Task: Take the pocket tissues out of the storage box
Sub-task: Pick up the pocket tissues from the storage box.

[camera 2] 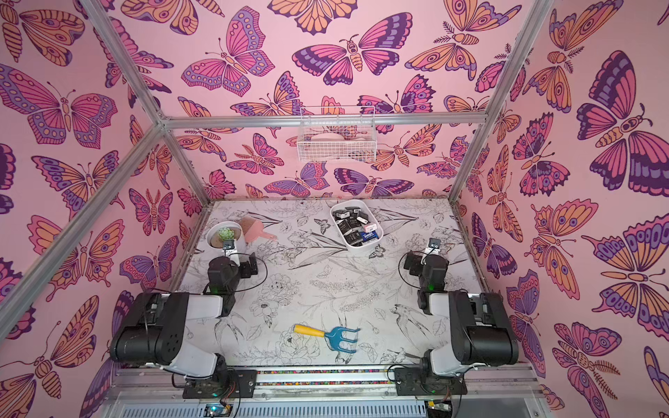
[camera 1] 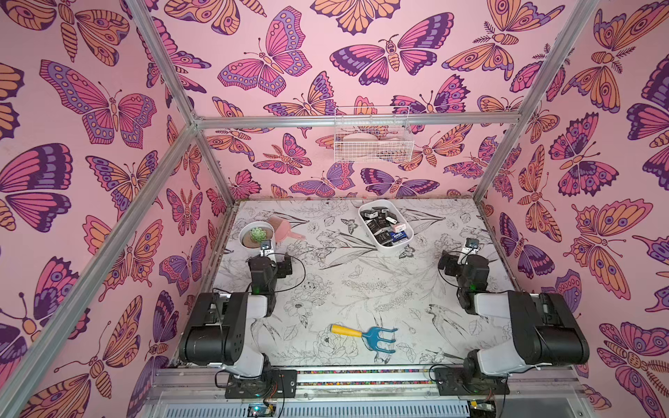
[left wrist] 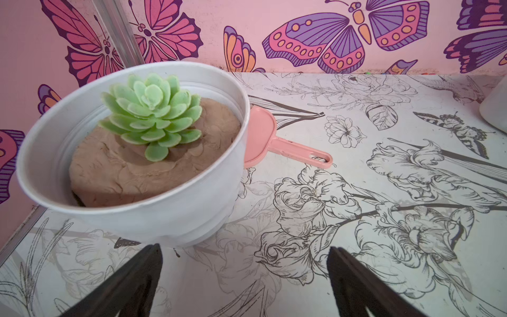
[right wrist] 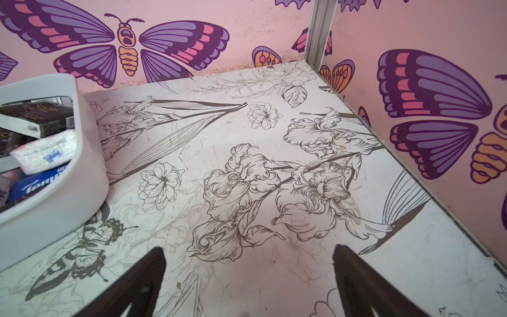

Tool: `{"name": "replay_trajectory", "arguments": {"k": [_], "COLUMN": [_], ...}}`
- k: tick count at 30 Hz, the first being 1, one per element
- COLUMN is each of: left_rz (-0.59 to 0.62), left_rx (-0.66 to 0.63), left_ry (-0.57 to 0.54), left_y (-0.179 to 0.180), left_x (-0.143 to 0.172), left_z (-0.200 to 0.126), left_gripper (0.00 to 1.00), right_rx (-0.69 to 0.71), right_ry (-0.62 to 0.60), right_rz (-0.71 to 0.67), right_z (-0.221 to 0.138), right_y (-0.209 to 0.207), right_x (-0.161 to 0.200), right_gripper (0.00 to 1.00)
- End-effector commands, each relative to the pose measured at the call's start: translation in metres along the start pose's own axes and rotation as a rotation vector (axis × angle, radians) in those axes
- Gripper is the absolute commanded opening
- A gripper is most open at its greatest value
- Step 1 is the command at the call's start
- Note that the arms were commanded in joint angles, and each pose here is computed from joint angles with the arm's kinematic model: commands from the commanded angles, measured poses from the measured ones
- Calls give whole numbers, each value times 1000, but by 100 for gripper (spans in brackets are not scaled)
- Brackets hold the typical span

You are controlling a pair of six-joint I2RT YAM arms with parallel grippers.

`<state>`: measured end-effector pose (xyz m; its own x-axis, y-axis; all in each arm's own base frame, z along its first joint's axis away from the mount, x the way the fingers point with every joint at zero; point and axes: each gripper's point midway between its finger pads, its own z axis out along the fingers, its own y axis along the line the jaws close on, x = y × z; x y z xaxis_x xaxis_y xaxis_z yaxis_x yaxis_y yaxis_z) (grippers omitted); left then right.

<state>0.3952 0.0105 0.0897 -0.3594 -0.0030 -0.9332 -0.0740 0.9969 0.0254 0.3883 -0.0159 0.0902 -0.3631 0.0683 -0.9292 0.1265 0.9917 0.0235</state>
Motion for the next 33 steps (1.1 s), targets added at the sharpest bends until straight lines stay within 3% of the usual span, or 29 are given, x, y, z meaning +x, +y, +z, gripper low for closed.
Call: {"name": "replay_trajectory", "arguments": {"k": [1, 14, 18, 23, 27, 33], "left_rz": [2, 10, 11, 153, 124, 56], "left_rx": [-2, 30, -1, -131, -126, -67], "left_ry": [-8, 1, 71, 52, -19, 230], "left_y": [1, -4, 1, -6, -13, -24], "left_x": [1, -1, -14, -67, -130, -155], "left_z": [-1, -1, -1, -29, -71, -79], "left_gripper": [100, 97, 96, 100, 100, 100], "right_rx": [-7, -9, -24, -28, -56, -150], "right_ry": [-4, 0, 14, 103, 161, 301], "right_rz": [-10, -8, -14, -12, 20, -38], "right_z": [3, 4, 4, -11, -30, -42], "right_y": [0, 1, 4, 10, 23, 76], "right_x": [-6, -6, -16, -41, -66, -83], "right_gripper": [99, 99, 99, 99, 99, 99]}}
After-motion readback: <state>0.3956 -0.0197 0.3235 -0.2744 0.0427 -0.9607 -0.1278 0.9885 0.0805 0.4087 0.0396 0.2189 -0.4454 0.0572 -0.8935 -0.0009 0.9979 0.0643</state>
